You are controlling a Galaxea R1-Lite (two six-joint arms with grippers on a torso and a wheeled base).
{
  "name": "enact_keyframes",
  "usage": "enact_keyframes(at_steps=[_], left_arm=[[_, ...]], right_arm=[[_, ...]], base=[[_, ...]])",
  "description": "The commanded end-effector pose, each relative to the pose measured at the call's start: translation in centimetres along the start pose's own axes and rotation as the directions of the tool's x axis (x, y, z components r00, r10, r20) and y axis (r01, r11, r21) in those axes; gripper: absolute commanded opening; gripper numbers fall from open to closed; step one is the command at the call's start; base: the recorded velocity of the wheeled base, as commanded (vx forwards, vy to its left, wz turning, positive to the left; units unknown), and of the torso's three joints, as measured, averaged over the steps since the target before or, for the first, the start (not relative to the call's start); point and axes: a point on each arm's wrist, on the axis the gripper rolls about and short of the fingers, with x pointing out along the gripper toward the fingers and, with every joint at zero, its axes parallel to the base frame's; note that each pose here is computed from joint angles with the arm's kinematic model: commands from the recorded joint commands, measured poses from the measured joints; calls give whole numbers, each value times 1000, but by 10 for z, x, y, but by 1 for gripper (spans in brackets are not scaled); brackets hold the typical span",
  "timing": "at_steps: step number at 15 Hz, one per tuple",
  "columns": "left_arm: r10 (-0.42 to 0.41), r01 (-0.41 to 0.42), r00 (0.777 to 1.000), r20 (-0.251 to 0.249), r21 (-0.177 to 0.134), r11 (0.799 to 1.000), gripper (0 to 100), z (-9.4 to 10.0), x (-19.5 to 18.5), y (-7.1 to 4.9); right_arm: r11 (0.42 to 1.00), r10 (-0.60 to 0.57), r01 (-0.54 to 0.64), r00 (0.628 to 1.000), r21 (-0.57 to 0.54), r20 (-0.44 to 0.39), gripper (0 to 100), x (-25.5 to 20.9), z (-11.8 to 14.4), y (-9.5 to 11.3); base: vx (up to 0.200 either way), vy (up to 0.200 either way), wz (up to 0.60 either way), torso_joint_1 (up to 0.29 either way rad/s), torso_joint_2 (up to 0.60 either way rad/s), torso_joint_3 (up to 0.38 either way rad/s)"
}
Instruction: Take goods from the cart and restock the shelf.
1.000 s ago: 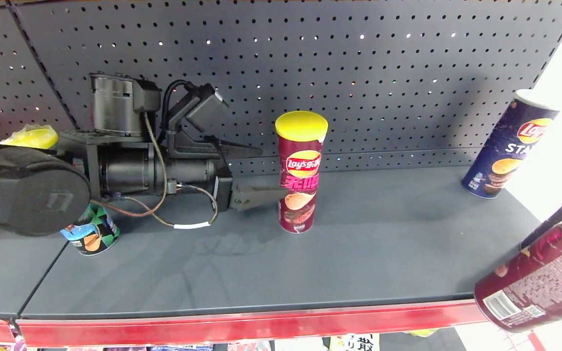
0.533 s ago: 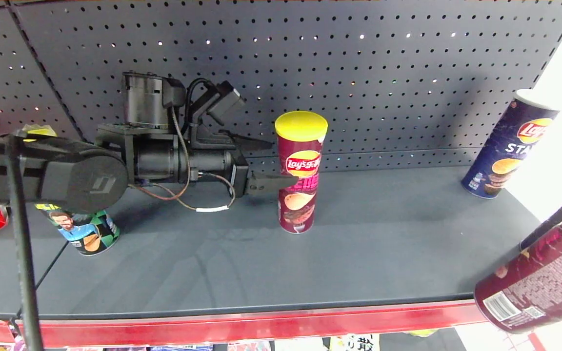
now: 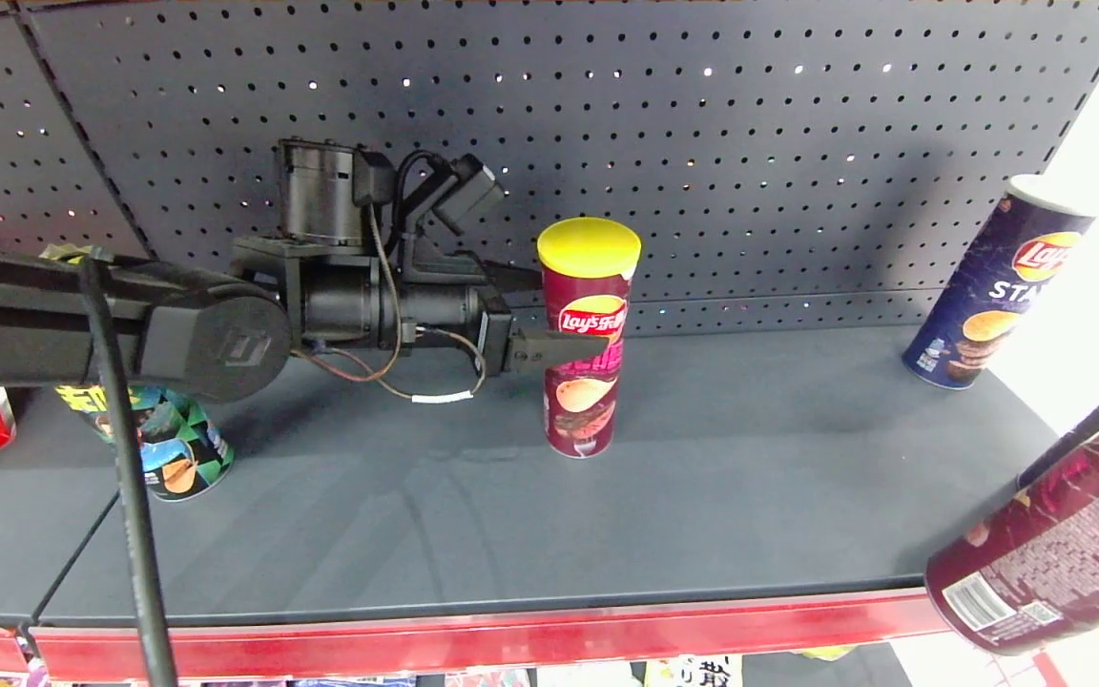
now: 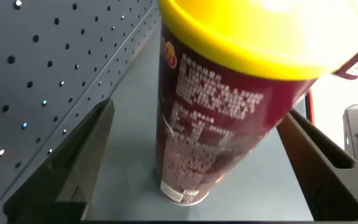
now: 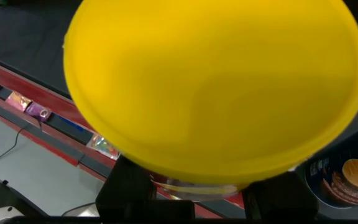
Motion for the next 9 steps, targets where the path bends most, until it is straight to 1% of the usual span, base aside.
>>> enact_keyframes(at_steps=[1,4,8,9], left_arm=[[-17,17,1000,-4,-1,1000,100,-1,7,-3],[-26,26,1000,-7,0,1000,100,-3,11,-5],[-15,15,1000,7,13,1000,100,1,19,1],[-15,15,1000,7,13,1000,100,1,19,1]], right_arm=[[1000,0,0,1000,0,-1,0,0,0,0],[1000,0,0,1000,-1,0,0,0,0,0],[1000,0,0,1000,0,-1,0,0,0,0],[1000,0,0,1000,0,-1,0,0,0,0]], base=[[0,0,0,0,0,0],[0,0,0,0,0,0],[0,0,0,0,0,0],[0,0,0,0,0,0]])
